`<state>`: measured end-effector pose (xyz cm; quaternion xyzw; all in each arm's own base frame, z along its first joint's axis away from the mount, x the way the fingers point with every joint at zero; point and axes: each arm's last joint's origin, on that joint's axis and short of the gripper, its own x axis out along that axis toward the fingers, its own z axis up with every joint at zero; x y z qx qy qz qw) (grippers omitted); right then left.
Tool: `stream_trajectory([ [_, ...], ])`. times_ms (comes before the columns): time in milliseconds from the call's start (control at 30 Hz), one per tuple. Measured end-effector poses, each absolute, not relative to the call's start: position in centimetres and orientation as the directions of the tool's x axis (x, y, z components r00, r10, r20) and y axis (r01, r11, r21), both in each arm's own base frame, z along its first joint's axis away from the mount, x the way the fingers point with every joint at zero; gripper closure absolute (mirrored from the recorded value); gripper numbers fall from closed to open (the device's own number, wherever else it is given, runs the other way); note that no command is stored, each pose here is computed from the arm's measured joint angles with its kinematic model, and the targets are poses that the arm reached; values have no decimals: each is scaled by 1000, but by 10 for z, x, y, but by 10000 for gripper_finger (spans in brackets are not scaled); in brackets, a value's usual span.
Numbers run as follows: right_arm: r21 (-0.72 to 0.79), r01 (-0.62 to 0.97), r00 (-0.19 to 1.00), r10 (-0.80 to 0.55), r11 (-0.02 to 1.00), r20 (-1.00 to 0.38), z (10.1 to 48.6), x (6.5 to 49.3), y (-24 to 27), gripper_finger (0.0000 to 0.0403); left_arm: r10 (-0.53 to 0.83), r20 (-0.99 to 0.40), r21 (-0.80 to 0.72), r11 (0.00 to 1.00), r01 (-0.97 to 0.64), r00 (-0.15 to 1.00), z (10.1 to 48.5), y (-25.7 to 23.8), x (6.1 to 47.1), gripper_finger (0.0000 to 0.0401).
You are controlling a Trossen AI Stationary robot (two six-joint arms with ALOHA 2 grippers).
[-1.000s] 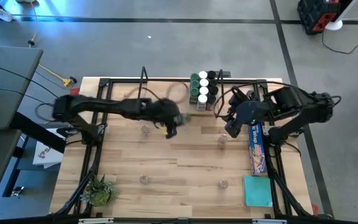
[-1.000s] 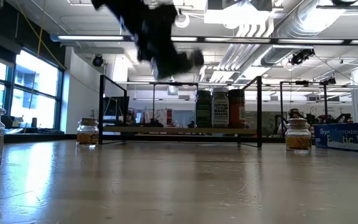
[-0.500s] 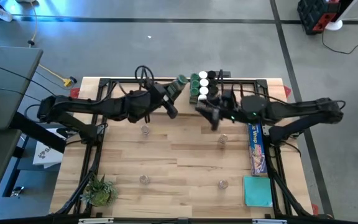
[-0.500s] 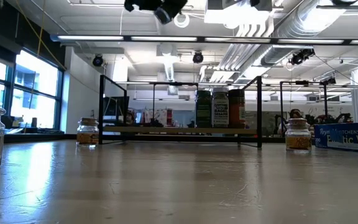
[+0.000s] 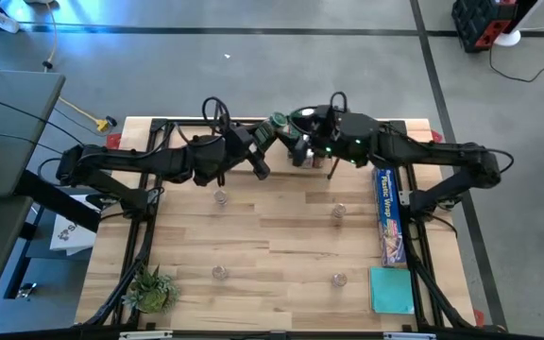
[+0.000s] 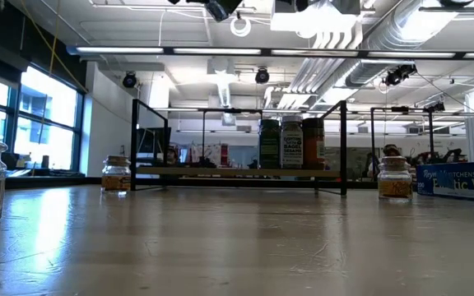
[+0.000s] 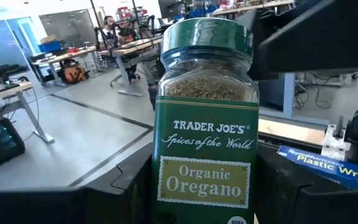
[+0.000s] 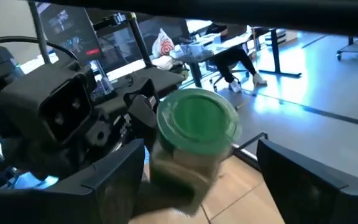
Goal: Shelf spices
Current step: Put the green seasoning bottle on the shelf aligned with the other green seasoning bottles
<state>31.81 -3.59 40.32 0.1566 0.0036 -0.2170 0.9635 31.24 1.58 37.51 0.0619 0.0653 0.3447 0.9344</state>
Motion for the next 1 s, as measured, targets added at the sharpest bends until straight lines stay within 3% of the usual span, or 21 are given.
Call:
stream_trajectory([
  [233,354,394,915,-397,848,-69,409,341,-45,101,653,-82,187,752,-632,753,375,16,312,209],
  [333,353,390,918,-390,850,-75,409,346,-45,137,660,-89,195,746,-637,746,374,16,312,209],
  [467,360,390,918,-390,848,-75,409,346,-46,213,679,-96,207,729,-653,728,373,16,311,209],
  [567,354,398,916,-385,846,-108,407,344,-47,215,647,-123,220,757,-615,752,370,16,312,208],
  [700,367,400,912,-327,840,-246,401,332,-48,215,517,-266,191,856,-481,814,361,13,303,145],
  [833,320,362,889,-222,875,-400,392,319,-45,215,413,-463,125,907,-403,785,354,9,278,81],
  [1000,322,95,865,82,942,-495,348,331,-13,215,381,-600,139,916,-377,703,353,6,245,64],
])
